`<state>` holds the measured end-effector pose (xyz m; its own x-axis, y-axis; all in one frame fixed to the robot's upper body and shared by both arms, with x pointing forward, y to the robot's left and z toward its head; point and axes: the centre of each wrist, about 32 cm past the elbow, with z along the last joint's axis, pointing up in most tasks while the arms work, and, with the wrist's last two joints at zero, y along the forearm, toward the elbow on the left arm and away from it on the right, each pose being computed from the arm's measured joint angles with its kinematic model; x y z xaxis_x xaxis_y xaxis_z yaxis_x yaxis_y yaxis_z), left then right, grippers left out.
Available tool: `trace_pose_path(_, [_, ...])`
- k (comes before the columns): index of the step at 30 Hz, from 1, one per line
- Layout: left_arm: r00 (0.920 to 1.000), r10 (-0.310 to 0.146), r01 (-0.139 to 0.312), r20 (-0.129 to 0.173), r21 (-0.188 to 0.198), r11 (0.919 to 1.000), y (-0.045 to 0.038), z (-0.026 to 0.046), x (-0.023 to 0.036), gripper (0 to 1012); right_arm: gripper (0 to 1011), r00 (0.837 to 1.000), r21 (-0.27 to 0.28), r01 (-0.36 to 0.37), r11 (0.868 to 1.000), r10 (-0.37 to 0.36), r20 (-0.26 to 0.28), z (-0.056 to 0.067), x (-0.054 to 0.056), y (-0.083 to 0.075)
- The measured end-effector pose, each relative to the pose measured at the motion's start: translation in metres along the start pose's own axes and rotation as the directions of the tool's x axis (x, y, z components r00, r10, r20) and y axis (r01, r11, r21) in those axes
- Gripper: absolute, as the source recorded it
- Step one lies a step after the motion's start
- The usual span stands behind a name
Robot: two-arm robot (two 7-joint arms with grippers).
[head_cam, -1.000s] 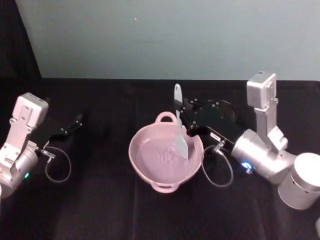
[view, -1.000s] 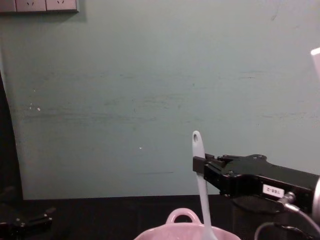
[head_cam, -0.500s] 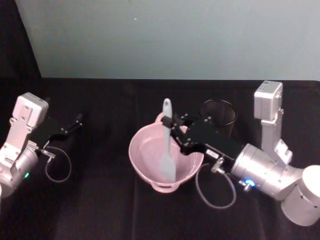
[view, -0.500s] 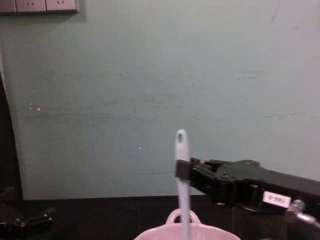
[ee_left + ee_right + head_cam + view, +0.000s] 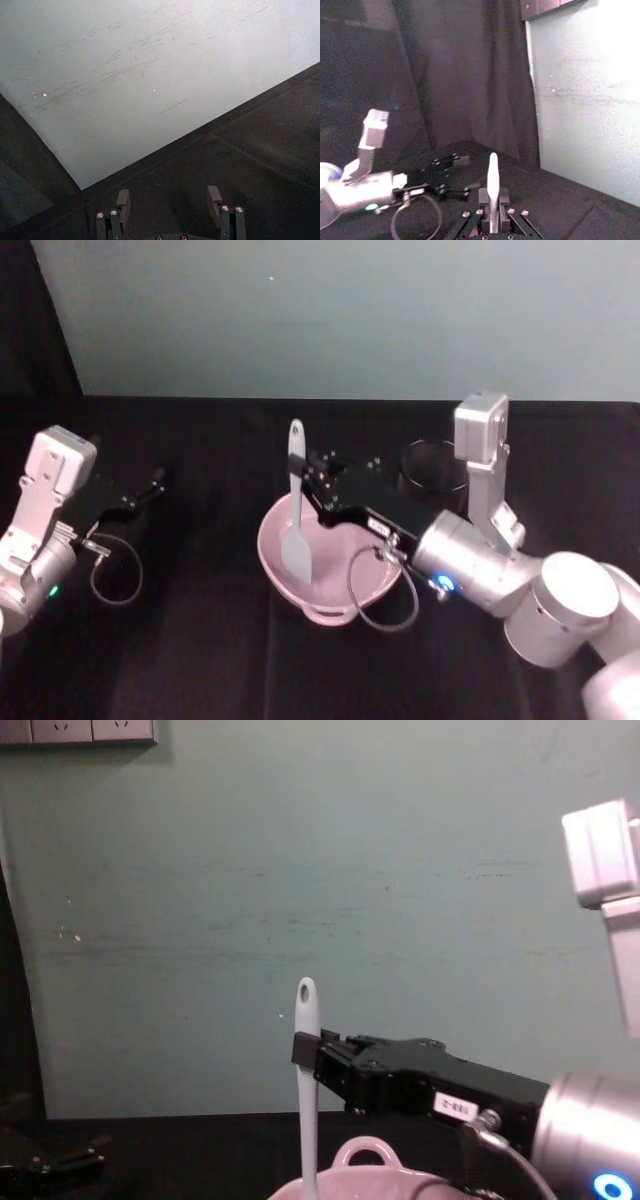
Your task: Use the one hand to pick up the spoon and stir the clear water in the bowl.
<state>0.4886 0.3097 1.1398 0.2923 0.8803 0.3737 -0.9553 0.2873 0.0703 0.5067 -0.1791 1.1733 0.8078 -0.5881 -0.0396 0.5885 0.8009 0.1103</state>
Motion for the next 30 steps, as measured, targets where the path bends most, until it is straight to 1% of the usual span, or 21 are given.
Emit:
trace_pose_path(6, [1.0000, 0.000, 0.000, 0.000, 0.000, 1.0000, 0.0000, 0.0000, 0.0000, 1011, 109, 0.999, 0.009, 0.049, 0.999, -0.049, 0.020, -0.006, 0.011, 0.014])
trace_pose_path(9, [1.0000, 0.000, 0.000, 0.000, 0.000, 1.0000, 0.0000, 0.0000, 0.0000, 1011, 109, 0.996, 0.016, 0.076, 0.997, -0.076, 0.038, -0.006, 0.016, 0.015])
trace_pose_path(12, [1.0000, 0.000, 0.000, 0.000, 0.000, 1.0000, 0.0000, 0.0000, 0.0000, 1011, 109, 0.994, 0.019, 0.096, 0.995, -0.097, 0.051, -0.005, 0.020, 0.013])
trace_pose_path(13, [1.0000, 0.000, 0.000, 0.000, 0.000, 1.0000, 0.0000, 0.0000, 0.0000, 1011, 109, 0.992, 0.019, 0.111, 0.994, -0.112, 0.063, -0.004, 0.023, 0.010])
trace_pose_path(15, [1.0000, 0.000, 0.000, 0.000, 0.000, 1.0000, 0.0000, 0.0000, 0.0000, 1011, 109, 0.989, 0.017, 0.126, 0.992, -0.127, 0.076, -0.003, 0.026, 0.007])
trace_pose_path(16, [1.0000, 0.000, 0.000, 0.000, 0.000, 1.0000, 0.0000, 0.0000, 0.0000, 1011, 109, 0.986, 0.016, 0.139, 0.990, -0.140, 0.089, -0.001, 0.028, 0.003])
trace_pose_path(17, [1.0000, 0.000, 0.000, 0.000, 0.000, 1.0000, 0.0000, 0.0000, 0.0000, 1011, 109, 0.986, 0.016, 0.139, 0.990, -0.140, 0.089, -0.001, 0.028, 0.003])
trace_pose_path(19, [1.0000, 0.000, 0.000, 0.000, 0.000, 1.0000, 0.0000, 0.0000, 0.0000, 1011, 109, 0.981, 0.019, 0.159, 0.987, -0.160, 0.110, 0.003, 0.031, -0.007])
trace_pose_path(22, [1.0000, 0.000, 0.000, 0.000, 0.000, 1.0000, 0.0000, 0.0000, 0.0000, 1011, 109, 0.978, 0.020, 0.169, 0.985, -0.170, 0.122, 0.007, 0.033, -0.016])
trace_pose_path(23, [1.0000, 0.000, 0.000, 0.000, 0.000, 1.0000, 0.0000, 0.0000, 0.0000, 1011, 109, 0.976, 0.019, 0.173, 0.985, -0.174, 0.128, 0.009, 0.032, -0.022])
trace_pose_path(26, [1.0000, 0.000, 0.000, 0.000, 0.000, 1.0000, 0.0000, 0.0000, 0.0000, 1011, 109, 0.976, 0.014, 0.172, 0.985, -0.172, 0.131, 0.011, 0.031, -0.029])
trace_pose_path(27, [1.0000, 0.000, 0.000, 0.000, 0.000, 1.0000, 0.0000, 0.0000, 0.0000, 1011, 109, 0.978, 0.007, 0.165, 0.986, -0.165, 0.130, 0.012, 0.029, -0.034])
trace_pose_path(29, [1.0000, 0.000, 0.000, 0.000, 0.000, 1.0000, 0.0000, 0.0000, 0.0000, 1011, 109, 0.980, 0.001, 0.154, 0.988, -0.153, 0.124, 0.013, 0.026, -0.039])
trace_pose_path(30, [1.0000, 0.000, 0.000, 0.000, 0.000, 1.0000, 0.0000, 0.0000, 0.0000, 1011, 109, 0.983, -0.007, 0.141, 0.990, -0.140, 0.115, 0.012, 0.023, -0.043])
